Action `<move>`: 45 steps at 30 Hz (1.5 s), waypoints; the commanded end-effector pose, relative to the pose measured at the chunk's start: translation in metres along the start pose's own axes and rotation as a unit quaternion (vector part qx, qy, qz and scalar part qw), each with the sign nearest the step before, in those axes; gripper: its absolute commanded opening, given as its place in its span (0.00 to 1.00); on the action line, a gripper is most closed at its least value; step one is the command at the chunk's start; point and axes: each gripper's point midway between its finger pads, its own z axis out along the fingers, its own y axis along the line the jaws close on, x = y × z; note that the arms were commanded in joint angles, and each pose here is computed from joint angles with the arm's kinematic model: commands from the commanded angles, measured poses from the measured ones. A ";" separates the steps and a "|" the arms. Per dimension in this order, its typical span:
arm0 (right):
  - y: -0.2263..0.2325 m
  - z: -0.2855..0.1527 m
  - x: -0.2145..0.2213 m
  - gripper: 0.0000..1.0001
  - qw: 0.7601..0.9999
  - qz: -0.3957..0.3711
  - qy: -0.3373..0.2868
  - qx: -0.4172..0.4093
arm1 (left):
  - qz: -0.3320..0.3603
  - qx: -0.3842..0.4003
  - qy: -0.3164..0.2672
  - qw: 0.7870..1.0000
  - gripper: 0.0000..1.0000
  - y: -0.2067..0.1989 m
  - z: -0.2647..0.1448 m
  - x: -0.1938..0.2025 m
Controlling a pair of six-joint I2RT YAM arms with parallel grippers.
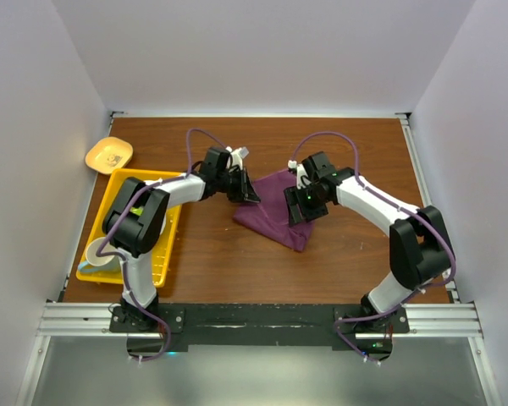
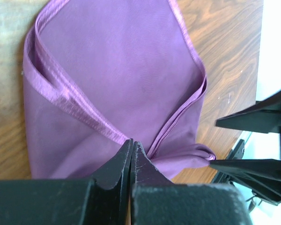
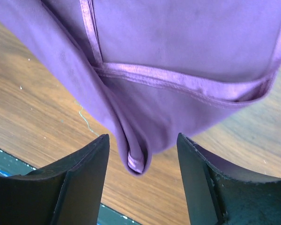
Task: Fold the napkin, place the utensils inside, and roll it up
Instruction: Roll the napkin with the utensil
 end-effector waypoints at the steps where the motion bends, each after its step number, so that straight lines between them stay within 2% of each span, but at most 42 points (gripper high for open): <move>1: -0.003 -0.011 0.014 0.63 1.000 0.000 0.003 0.010 | 0.014 0.009 0.000 1.000 0.00 -0.020 -0.016 -0.007; 7: 0.005 -0.020 0.018 0.62 1.000 -0.005 -0.017 -0.011 | 0.012 -0.003 -0.005 1.000 0.00 -0.026 -0.033 -0.004; 10: 0.010 -0.037 0.002 0.64 0.998 -0.041 -0.045 -0.012 | -0.002 -0.019 -0.025 0.999 0.00 -0.033 -0.051 -0.006; 11: 0.014 -0.041 -0.001 0.72 0.996 -0.072 -0.052 -0.006 | -0.007 -0.027 -0.034 0.999 0.00 -0.038 -0.061 -0.009; 14: 0.023 -0.045 -0.008 0.79 0.989 -0.131 -0.065 0.026 | -0.056 -0.094 -0.043 0.993 0.00 -0.025 -0.085 -0.009; 15: 0.027 -0.046 -0.013 0.92 0.984 -0.159 -0.069 0.032 | -0.078 -0.105 -0.049 0.990 0.00 -0.019 -0.091 -0.009; 16: 0.031 -0.042 -0.012 0.98 0.982 -0.174 -0.063 0.034 | -0.090 -0.108 -0.053 0.989 0.00 -0.017 -0.097 -0.008; 18: 0.047 -0.039 -0.014 0.98 0.977 -0.203 -0.066 0.029 | -0.106 -0.091 -0.057 0.989 0.00 -0.020 -0.105 -0.002; 19: 0.048 -0.036 -0.016 0.98 0.977 -0.201 -0.065 0.031 | -0.100 -0.052 -0.055 0.992 0.00 -0.033 -0.104 -0.002; 21: 0.056 -0.038 -0.019 0.98 0.982 -0.176 -0.073 0.019 | -0.112 -0.007 -0.037 0.993 0.00 -0.040 -0.097 0.016; 22: 0.063 -0.041 -0.026 0.98 0.984 -0.156 -0.091 0.006 | -0.090 0.057 -0.044 0.993 0.00 -0.061 -0.095 0.012; 25: 0.072 -0.039 -0.028 0.98 0.992 -0.092 -0.085 -0.033 | -0.085 0.101 -0.025 0.991 0.00 -0.071 -0.081 0.029; 27: 0.068 -0.035 -0.020 0.98 0.996 -0.064 -0.049 -0.047 | -0.074 0.098 -0.003 0.992 0.00 -0.067 -0.064 0.039; 30: 0.047 -0.042 -0.026 0.98 0.997 -0.041 -0.056 -0.030 | -0.065 0.082 0.015 0.994 0.00 -0.060 -0.042 0.046; 33: 0.048 -0.058 -0.032 0.98 0.993 -0.080 -0.088 -0.028 | -0.072 0.071 0.016 0.995 0.00 -0.049 -0.028 0.047; 40: 0.045 -0.051 -0.016 0.95 0.982 -0.173 -0.071 0.006 | -0.081 0.042 0.034 0.995 0.00 -0.028 -0.004 0.048; 45: 0.058 -0.043 -0.011 0.93 0.973 -0.219 -0.070 -0.001 | -0.083 0.036 0.037 0.995 0.00 -0.022 0.004 0.045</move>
